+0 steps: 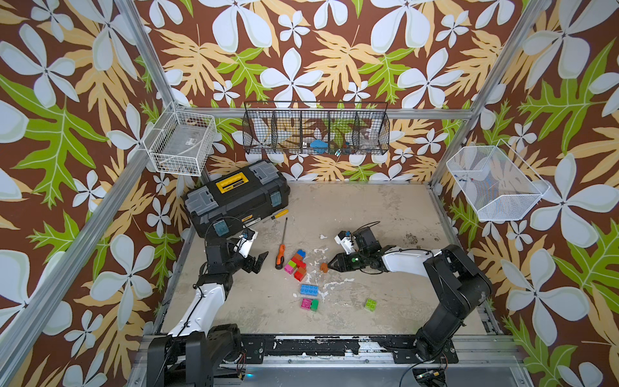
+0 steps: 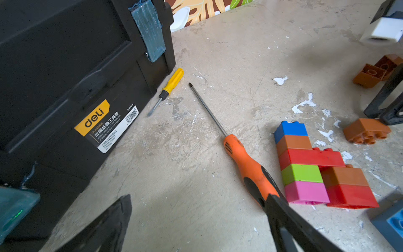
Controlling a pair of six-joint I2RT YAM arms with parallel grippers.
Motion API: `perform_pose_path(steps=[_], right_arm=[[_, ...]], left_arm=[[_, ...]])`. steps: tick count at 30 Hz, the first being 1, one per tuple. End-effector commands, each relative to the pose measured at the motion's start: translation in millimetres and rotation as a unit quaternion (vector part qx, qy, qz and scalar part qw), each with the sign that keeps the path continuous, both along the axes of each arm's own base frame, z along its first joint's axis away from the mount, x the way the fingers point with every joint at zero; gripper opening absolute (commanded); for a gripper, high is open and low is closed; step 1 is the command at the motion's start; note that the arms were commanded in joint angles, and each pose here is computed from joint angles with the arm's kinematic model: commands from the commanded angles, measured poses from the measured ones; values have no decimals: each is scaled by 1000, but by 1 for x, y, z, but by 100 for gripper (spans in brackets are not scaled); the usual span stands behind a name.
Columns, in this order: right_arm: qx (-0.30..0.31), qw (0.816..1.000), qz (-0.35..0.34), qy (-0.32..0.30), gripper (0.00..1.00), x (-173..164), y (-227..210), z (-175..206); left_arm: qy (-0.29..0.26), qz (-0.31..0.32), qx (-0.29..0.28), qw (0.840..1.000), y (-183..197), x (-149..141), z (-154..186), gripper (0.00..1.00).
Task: Assemble the letter h with lego
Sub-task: Place the lego brick at the center of the board, then pick up the lego brick from the center of the board.
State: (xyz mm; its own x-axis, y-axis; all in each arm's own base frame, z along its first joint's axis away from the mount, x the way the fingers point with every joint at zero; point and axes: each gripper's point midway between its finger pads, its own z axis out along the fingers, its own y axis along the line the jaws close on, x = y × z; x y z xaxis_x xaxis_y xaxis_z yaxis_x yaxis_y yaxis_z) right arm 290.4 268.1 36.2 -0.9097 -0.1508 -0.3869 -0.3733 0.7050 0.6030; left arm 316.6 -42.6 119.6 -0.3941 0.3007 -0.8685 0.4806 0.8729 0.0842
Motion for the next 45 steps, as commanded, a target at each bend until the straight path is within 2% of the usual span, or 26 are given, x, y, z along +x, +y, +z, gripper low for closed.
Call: perform_pose_path(steps=[1, 4, 7, 12, 16, 19, 21, 23, 25, 27, 29, 35, 45], right_arm=[[-51, 998, -15, -21, 41, 5, -17, -5], [-51, 996, 7, -71, 42, 4, -13, 17], [-119, 984, 25, -131, 45, 9, -16, 36], [-167, 967, 48, -185, 49, 17, -13, 58], [-219, 955, -49, -194, 51, 35, -46, 70], [-214, 949, -158, -166, 57, 43, -79, 80], [-211, 941, -212, -157, 58, 42, -101, 88], [-202, 928, -260, -175, 61, 38, -121, 99], [-181, 912, -316, -187, 71, 32, -142, 108], [-163, 900, -358, -189, 83, 26, -159, 115], [-156, 892, -376, -195, 90, 19, -170, 120], [-142, 893, -365, -220, 88, 7, -174, 125], [-148, 901, -344, -219, 85, 6, -170, 119]], left_arm=[[-5, -9, 4, 1000, -1, 1, 2, 100], [-5, -10, 3, 1000, -2, 0, 3, 100], [-14, -28, -3, 1000, -8, -3, 7, 100], [-82, -155, -48, 983, -54, -27, 52, 100], [-73, -208, -75, 973, -92, -26, 76, 100], [-58, -240, -79, 966, -131, -27, 87, 100], [-21, -234, -105, 966, -151, -21, 87, 100], [8, -208, -92, 974, -171, -13, 79, 99], [18, -204, -58, 977, -197, -13, 67, 99], [25, -203, -50, 978, -216, -16, 58, 99], [43, -189, -44, 980, -231, -14, 46, 99], [109, -120, -5, 987, -259, -5, 0, 96], [225, -71, 21, 972, -266, -30, -82, 84]])
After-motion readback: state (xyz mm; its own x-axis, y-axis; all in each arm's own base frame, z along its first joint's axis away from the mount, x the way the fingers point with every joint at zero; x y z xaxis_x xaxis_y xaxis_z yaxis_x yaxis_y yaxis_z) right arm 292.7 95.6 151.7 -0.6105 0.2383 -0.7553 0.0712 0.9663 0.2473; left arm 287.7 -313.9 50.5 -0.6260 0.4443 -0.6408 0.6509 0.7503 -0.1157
